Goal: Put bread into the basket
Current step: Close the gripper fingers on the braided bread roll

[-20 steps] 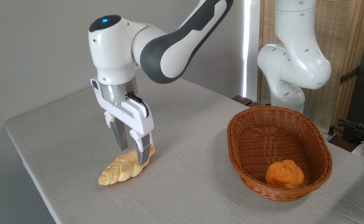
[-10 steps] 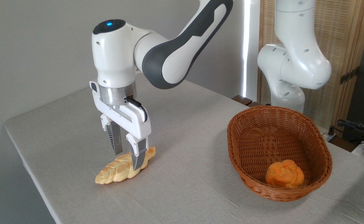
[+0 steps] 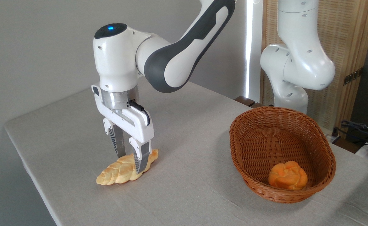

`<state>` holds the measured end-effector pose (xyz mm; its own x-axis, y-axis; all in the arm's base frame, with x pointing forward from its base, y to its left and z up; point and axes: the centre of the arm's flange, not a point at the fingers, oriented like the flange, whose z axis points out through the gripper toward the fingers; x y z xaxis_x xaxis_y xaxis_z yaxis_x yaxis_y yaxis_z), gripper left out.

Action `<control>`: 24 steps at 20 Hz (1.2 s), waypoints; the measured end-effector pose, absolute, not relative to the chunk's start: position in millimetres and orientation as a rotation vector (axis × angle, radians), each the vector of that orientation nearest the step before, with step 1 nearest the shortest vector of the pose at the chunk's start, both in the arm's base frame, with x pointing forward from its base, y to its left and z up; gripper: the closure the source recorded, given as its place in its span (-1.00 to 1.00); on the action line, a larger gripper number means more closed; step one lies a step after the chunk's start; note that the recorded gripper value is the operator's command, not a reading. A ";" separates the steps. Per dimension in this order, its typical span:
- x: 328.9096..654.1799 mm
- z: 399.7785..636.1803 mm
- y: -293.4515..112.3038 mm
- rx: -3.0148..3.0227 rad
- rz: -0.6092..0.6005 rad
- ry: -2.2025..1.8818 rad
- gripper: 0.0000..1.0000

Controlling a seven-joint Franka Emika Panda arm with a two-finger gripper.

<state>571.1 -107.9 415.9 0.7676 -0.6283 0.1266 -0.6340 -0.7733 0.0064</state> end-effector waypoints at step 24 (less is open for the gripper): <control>572.0 418.7 -100.4 2.916 0.177 -1.022 0.84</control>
<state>572.0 -100.4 418.7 0.7754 -0.6193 0.1234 -0.6246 -0.7809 0.0065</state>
